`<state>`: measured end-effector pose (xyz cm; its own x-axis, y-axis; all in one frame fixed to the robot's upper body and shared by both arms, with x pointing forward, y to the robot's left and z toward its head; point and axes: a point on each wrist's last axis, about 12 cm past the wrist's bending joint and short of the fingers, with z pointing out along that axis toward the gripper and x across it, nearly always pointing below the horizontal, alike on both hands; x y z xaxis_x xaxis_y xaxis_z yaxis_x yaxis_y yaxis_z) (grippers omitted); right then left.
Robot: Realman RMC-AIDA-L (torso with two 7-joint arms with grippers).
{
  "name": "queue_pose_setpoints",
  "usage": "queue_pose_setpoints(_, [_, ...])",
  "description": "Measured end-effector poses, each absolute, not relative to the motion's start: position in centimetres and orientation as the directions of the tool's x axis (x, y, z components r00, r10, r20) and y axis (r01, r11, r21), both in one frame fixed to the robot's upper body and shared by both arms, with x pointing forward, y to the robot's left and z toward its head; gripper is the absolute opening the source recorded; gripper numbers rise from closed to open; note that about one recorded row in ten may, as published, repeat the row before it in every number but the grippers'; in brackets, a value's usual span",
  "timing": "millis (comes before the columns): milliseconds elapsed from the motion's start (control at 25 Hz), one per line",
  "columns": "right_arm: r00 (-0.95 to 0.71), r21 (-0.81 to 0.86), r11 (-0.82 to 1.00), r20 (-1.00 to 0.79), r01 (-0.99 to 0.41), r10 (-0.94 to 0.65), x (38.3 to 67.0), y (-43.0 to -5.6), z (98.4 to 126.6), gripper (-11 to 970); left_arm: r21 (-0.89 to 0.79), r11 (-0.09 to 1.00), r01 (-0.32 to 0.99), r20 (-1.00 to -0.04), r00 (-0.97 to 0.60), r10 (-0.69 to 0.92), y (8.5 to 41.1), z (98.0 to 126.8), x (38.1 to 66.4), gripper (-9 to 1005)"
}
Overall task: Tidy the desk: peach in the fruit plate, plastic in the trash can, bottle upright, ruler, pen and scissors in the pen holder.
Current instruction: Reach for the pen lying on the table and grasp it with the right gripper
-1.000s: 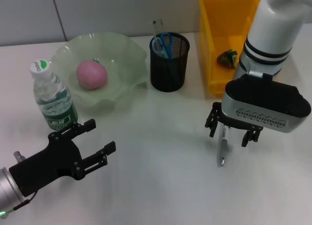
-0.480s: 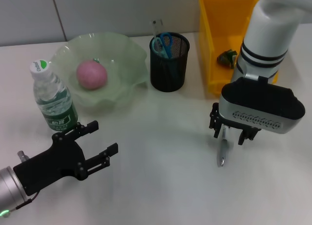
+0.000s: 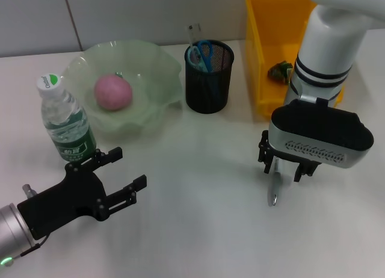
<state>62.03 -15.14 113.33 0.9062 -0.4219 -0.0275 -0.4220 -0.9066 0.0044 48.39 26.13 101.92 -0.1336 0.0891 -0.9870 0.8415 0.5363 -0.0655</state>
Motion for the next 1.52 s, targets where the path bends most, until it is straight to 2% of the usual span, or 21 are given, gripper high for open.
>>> queue_pose_setpoints(320, [0.907, -0.002, -0.907, -0.022, -0.421, -0.421, 62.17, -15.06, 113.12, 533, -0.067, 0.533, 0.843, -0.987, -0.133, 0.087, 26.05, 101.93, 48.37, 764])
queue_pose_setpoints(560, [0.907, 0.000, -0.907, -0.025, -0.421, -0.420, 62.19, -14.93, 112.98, 369, -0.065, 0.531, 0.845, -0.987, -0.131, 0.088, 26.04, 101.98, 48.45, 764])
queue_pose_setpoints(880, [0.907, 0.002, -0.907, -0.023, -0.421, -0.421, 62.26, -14.80, 112.79, 364, -0.061, 0.529, 0.847, -0.988, -0.126, 0.088, 26.03, 102.08, 48.52, 764])
queue_pose_setpoints(1520, [0.907, 0.003, -0.907, -0.016, -0.422, -0.422, 62.41, -14.82, 112.48, 268, -0.057, 0.529, 0.847, -0.989, -0.119, 0.085, 25.97, 102.23, 48.72, 765])
